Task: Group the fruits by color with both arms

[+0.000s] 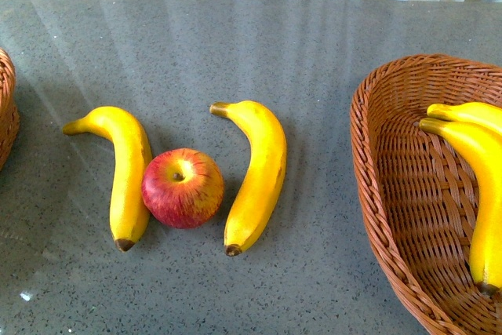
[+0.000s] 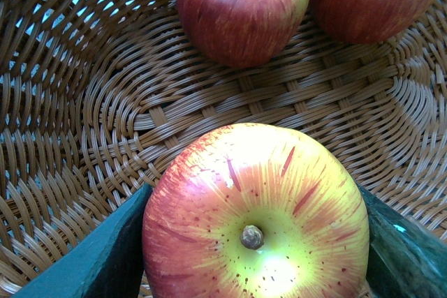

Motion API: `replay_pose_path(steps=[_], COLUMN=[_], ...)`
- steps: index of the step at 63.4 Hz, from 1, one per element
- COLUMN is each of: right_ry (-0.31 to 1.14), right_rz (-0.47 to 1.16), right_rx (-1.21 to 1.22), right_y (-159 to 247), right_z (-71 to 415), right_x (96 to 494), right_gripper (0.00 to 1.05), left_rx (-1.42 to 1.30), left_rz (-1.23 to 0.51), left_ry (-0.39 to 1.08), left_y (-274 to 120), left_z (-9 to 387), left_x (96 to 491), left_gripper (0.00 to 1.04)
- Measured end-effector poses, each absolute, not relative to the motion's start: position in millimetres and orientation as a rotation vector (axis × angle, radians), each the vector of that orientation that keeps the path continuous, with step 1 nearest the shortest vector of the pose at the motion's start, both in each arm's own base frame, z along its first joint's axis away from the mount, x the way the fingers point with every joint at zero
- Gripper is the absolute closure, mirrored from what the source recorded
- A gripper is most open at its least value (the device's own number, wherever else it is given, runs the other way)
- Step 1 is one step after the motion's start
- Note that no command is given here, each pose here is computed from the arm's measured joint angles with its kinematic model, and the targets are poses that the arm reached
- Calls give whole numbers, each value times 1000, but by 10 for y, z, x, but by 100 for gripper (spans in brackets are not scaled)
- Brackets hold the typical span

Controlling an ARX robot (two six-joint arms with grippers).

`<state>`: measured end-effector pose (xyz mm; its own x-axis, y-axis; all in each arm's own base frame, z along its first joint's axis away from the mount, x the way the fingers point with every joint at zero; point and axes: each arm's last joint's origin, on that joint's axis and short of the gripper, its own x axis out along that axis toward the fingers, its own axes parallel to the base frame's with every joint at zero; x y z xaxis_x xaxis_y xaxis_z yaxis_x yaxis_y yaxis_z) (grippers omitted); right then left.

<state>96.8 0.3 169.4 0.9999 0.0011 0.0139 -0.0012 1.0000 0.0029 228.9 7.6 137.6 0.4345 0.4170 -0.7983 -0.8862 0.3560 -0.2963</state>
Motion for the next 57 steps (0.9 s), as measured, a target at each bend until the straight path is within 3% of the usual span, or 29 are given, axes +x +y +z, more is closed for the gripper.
replay_pose_path(steps=[2, 7, 12, 31, 57], right_ry=[-14, -14, -14, -14, -14], right_rz=[1, 1, 1, 1, 1], right_rx=[3, 3, 3, 3, 3], right_y=[3, 3, 3, 3, 3], right_z=[1694, 1694, 1694, 1694, 1694], right_x=[968, 968, 968, 968, 968], right_gripper=[9, 9, 9, 9, 9], left_rx=[-814, -815, -809, -714, -423], left_rz=[937, 949, 949, 857, 384], left_ry=[689, 696, 696, 678, 777], left_y=[86, 109, 109, -127, -1330], left_z=[1358, 1318, 1309, 1381, 1607], left_x=[2279, 2246, 2239, 2216, 2335], left_gripper=[33, 16, 7, 9, 9])
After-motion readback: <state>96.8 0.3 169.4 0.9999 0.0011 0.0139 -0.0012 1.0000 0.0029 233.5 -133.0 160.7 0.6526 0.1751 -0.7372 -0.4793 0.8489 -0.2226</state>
